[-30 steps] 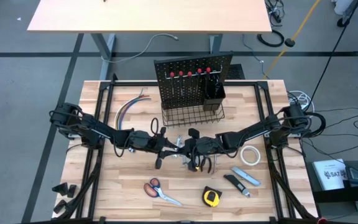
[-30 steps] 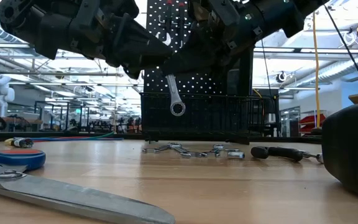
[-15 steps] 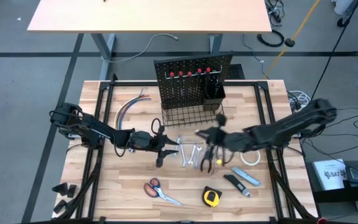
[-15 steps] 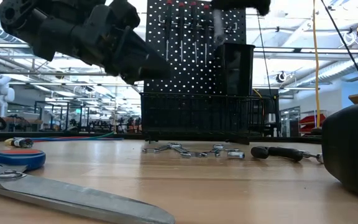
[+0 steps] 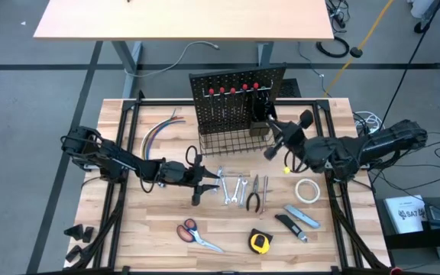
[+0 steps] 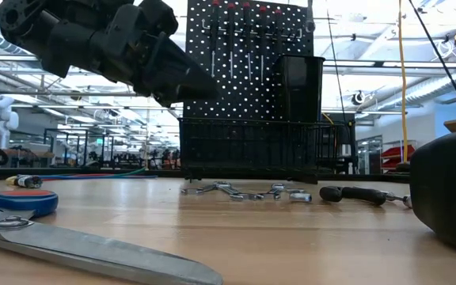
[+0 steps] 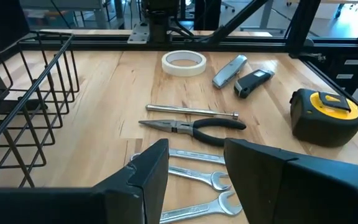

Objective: Hang tools onto peg board
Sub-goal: Put the wrench into the black bin on the pegboard

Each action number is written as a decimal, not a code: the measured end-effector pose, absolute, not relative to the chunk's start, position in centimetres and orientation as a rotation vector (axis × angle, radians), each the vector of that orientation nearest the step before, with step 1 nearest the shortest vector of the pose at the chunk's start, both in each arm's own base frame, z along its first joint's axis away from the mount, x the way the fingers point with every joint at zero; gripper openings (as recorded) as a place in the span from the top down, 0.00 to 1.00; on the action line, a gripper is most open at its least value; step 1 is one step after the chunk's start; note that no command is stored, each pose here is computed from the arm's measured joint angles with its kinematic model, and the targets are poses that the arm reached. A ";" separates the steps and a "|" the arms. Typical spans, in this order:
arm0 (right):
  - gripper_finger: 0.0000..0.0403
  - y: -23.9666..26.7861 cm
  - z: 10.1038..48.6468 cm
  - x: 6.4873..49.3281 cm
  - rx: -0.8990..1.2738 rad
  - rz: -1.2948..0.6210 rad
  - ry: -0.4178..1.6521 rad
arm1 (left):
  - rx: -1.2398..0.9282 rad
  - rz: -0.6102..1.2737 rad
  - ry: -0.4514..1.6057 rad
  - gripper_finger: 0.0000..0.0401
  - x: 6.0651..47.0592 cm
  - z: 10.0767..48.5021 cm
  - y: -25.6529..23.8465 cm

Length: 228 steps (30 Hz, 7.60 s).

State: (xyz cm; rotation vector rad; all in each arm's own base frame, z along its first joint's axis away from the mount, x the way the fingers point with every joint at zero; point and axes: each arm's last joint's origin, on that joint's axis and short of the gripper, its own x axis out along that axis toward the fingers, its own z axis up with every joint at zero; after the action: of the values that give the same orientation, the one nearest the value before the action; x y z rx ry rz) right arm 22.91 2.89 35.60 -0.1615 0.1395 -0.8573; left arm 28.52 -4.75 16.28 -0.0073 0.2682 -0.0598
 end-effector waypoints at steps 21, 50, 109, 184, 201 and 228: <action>0.99 -3.4 31.1 22.8 -0.056 -0.982 0.178 | -0.008 -0.059 0.270 0.60 28.5 16.3 -4.8; 0.57 -3.7 31.0 22.4 -0.099 -0.975 0.214 | -0.007 -0.059 0.274 0.60 28.5 16.2 -4.7; 0.51 5.2 14.6 30.3 0.040 -0.165 0.867 | 0.062 -0.271 0.423 0.60 30.9 12.9 -5.0; 1.00 6.4 17.4 28.7 0.136 -0.185 0.771 | 0.147 -0.305 0.581 1.00 40.4 9.4 -8.9; 0.82 6.2 15.9 28.1 0.602 -0.384 0.733 | 0.072 -0.269 0.697 1.00 40.3 8.5 -7.7; 0.50 6.6 11.2 30.0 0.768 -0.494 0.718 | 0.040 -0.289 0.743 1.00 40.2 7.6 -7.1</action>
State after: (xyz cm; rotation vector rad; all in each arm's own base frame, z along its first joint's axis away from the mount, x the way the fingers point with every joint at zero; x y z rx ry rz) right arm 30.01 6.65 11.19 0.7683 0.7181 -0.4937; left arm 40.16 -7.12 7.56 0.0404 0.7431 -0.2887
